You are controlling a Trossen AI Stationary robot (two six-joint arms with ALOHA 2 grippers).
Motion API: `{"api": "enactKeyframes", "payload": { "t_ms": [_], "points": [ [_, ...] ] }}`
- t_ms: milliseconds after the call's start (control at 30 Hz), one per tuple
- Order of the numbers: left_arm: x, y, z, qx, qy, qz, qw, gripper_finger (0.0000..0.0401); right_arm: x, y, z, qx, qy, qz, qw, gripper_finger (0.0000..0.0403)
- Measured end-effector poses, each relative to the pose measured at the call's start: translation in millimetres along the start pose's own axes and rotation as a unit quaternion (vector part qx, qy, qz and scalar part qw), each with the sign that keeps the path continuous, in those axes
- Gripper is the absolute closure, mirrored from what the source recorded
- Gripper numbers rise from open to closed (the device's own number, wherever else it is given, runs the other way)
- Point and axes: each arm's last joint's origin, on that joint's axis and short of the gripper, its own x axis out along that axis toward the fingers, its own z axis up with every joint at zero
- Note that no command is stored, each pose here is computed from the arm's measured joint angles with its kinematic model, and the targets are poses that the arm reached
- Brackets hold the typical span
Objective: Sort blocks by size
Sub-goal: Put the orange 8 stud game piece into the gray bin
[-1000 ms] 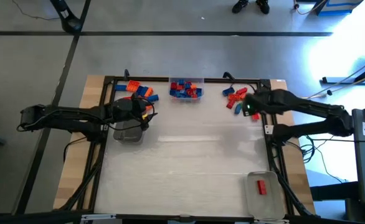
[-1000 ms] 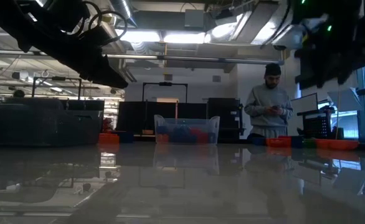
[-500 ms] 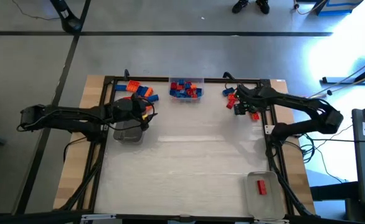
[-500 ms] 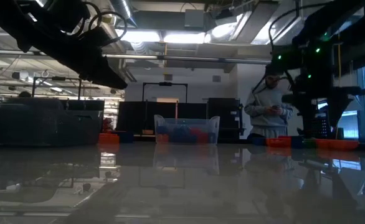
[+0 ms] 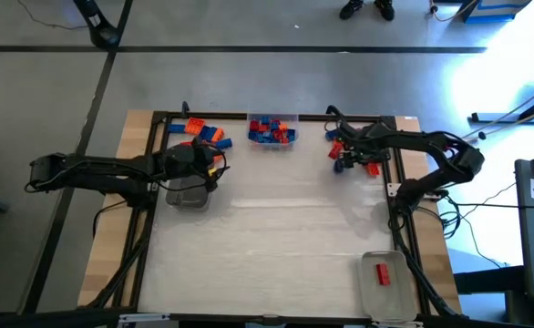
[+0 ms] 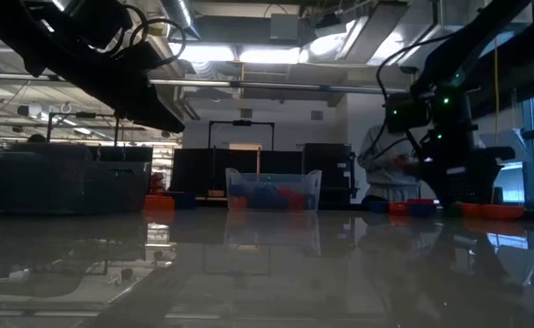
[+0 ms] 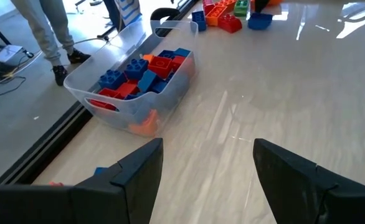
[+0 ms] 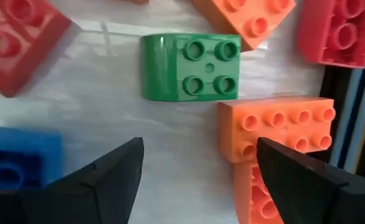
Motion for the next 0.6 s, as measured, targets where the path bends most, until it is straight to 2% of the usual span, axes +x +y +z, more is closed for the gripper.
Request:
{"api": "enactKeyframes", "payload": {
  "t_ms": [200,333,600],
  "points": [
    [0,0,0,0.002,0.0,0.0,1.0,0.0166,5,4,0,-0.02,0.014,0.001,1.0,0.0095],
    [0,0,0,0.001,0.0,0.0,1.0,0.0166,4,8,-4,-0.054,0.022,0.014,0.998,0.0095],
    [0,0,0,-0.001,0.0,0.0,1.0,0.0166,-12,38,-26,-0.137,0.026,0.065,0.988,0.0095]
  ]
}}
